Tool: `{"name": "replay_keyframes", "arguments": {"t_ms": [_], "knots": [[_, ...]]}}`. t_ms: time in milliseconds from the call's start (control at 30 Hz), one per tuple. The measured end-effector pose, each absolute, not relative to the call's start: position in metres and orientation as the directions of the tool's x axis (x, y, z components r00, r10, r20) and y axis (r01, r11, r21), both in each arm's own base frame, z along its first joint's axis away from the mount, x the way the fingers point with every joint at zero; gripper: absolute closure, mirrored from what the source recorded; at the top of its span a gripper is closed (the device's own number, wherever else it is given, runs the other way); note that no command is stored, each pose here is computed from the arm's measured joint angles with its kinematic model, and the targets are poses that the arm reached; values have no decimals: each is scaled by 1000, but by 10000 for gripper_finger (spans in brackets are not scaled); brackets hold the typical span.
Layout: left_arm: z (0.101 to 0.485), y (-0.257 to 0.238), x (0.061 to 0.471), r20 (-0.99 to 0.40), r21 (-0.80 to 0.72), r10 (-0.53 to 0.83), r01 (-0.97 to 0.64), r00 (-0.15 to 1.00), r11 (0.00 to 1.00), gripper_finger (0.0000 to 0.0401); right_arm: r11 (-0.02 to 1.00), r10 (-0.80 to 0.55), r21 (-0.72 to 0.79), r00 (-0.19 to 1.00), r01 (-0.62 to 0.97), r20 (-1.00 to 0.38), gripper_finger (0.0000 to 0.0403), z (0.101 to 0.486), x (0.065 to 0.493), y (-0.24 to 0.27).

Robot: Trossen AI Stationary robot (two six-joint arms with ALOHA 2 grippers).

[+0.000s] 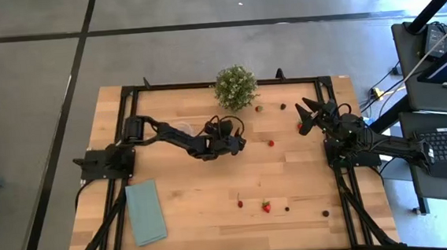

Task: Pick and placing Produce into tupperware
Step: Put the black cherry into the transparent container

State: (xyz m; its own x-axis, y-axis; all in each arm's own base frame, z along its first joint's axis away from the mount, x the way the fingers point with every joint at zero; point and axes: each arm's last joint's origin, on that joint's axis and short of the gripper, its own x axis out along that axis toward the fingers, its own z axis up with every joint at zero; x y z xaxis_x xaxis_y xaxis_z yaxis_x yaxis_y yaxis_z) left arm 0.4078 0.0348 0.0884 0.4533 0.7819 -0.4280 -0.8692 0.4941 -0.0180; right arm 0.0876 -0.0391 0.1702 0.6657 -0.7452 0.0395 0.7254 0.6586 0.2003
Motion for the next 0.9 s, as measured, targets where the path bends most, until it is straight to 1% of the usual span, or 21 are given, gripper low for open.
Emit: {"name": "replay_keyframes", "arguments": {"t_ms": [200,433,900], "knots": [[71,34,407,-442,18,788,-874,429,486,126,659,-745,200,666,725,40,186,170,88,-39],[60,37,406,-430,-26,810,-902,398,430,126,659,-745,200,666,725,40,186,170,88,-39],[58,24,407,-411,-28,812,-896,415,443,126,665,-740,199,672,720,40,186,170,88,-39]]}}
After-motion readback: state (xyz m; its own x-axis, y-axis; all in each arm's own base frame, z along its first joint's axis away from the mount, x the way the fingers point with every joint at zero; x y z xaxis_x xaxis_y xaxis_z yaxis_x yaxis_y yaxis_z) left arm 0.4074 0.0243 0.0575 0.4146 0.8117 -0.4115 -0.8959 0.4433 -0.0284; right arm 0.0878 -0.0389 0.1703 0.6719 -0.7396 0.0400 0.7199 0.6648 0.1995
